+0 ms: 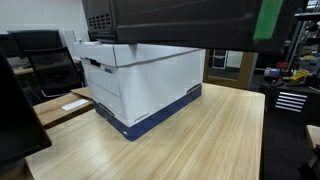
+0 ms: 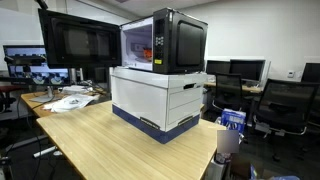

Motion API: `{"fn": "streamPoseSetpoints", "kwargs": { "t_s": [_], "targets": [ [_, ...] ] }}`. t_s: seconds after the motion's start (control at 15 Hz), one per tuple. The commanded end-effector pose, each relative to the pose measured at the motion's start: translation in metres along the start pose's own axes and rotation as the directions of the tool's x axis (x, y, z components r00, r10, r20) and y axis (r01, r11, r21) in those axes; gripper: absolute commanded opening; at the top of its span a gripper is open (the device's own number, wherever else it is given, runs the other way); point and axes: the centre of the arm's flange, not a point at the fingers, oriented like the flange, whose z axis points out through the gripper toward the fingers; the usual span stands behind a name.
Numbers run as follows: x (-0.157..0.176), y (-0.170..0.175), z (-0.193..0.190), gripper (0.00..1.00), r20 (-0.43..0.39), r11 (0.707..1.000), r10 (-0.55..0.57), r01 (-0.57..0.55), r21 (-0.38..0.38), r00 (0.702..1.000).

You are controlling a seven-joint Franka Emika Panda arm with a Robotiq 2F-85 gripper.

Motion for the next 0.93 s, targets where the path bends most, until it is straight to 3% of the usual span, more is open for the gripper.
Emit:
{"fn": "streamPoseSetpoints", "kwargs": {
  "t_s": [0.0,0.4,0.87],
  "targets": [
    [-0.007,0.001,0.021,0.01,-0.021,0.999,0.018,-0.019,-0.028,1.0],
    [-0.009,0.023,0.035,0.01,-0.08,0.99,0.086,-0.095,-0.104,0.993],
    [-0.028,0.012,0.069,0.01,-0.185,0.957,0.09,-0.136,-0.254,0.979]
  ]
}}
